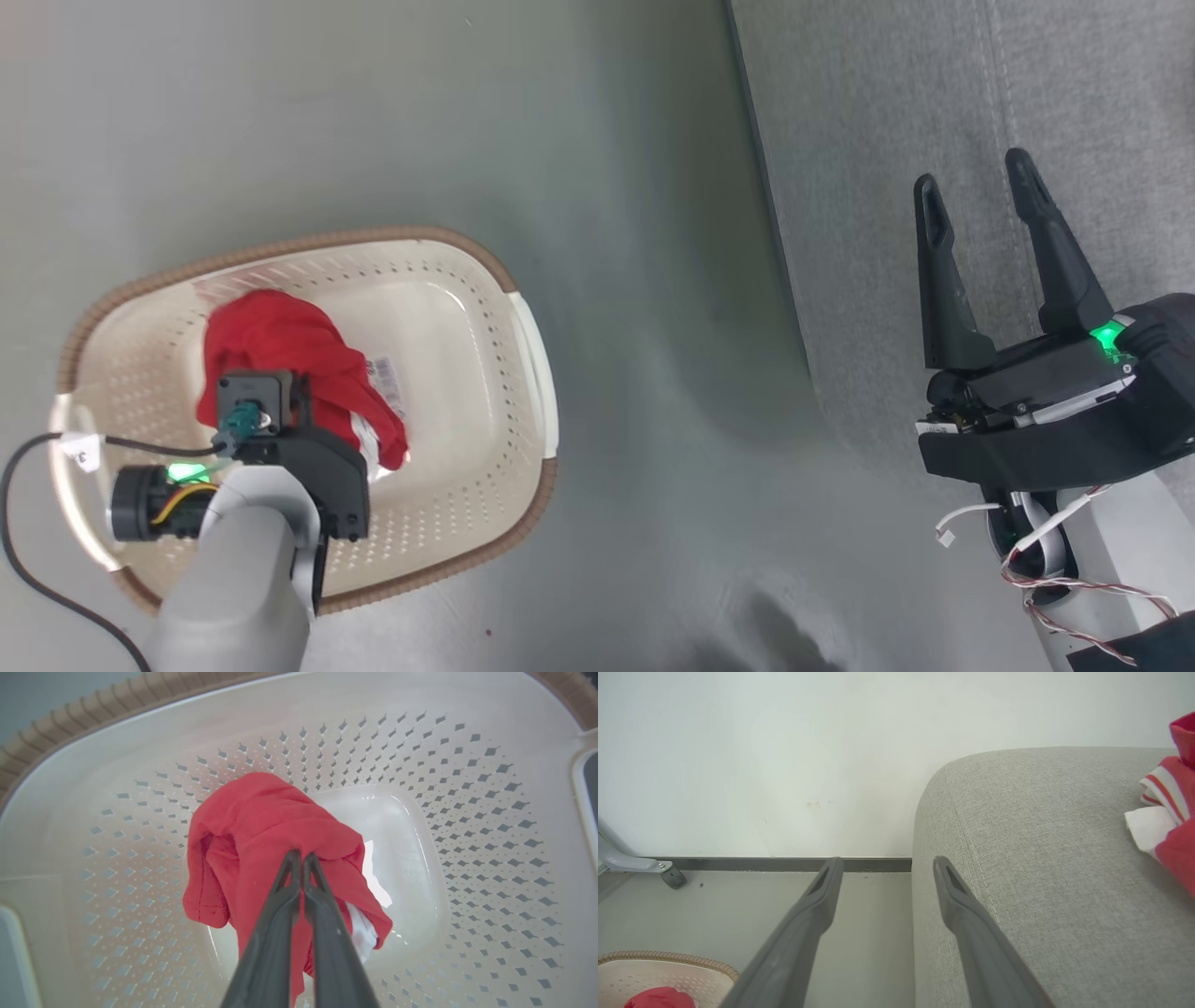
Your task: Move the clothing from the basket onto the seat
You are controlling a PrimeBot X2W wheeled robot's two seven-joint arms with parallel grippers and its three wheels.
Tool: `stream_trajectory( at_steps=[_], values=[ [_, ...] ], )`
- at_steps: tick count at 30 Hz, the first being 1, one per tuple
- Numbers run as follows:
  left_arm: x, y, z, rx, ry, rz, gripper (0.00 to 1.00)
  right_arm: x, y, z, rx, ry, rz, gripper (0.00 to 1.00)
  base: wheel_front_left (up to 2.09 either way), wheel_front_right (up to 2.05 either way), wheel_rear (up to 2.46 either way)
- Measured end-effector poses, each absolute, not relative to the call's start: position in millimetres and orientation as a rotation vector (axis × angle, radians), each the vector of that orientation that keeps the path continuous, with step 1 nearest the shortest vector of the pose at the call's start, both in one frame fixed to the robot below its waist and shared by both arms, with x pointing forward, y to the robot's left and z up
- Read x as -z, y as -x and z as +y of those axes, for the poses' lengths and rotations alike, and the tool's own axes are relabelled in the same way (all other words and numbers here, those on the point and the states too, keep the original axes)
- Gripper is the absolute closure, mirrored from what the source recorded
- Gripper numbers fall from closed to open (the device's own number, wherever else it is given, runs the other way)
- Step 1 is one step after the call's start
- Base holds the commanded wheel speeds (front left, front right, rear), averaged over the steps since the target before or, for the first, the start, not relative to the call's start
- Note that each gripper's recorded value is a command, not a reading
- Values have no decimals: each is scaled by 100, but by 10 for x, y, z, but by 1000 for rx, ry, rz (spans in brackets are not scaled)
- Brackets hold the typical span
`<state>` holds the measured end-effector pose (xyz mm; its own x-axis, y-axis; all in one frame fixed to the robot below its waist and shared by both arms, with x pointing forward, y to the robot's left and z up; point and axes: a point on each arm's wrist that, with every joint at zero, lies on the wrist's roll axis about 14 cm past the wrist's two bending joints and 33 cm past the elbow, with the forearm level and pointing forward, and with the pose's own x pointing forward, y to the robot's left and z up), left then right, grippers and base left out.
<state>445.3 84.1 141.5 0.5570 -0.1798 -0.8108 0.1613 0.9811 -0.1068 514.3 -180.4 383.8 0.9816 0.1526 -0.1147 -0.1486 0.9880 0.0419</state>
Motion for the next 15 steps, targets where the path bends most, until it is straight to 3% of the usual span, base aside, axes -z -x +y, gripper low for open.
stream_trajectory(
  at_steps=[15],
  values=[
    [-2135,-4455,1001,159,83,819,100,-4091,-4986,-1742,-172,-38,112,0,0,0,0]
  ],
)
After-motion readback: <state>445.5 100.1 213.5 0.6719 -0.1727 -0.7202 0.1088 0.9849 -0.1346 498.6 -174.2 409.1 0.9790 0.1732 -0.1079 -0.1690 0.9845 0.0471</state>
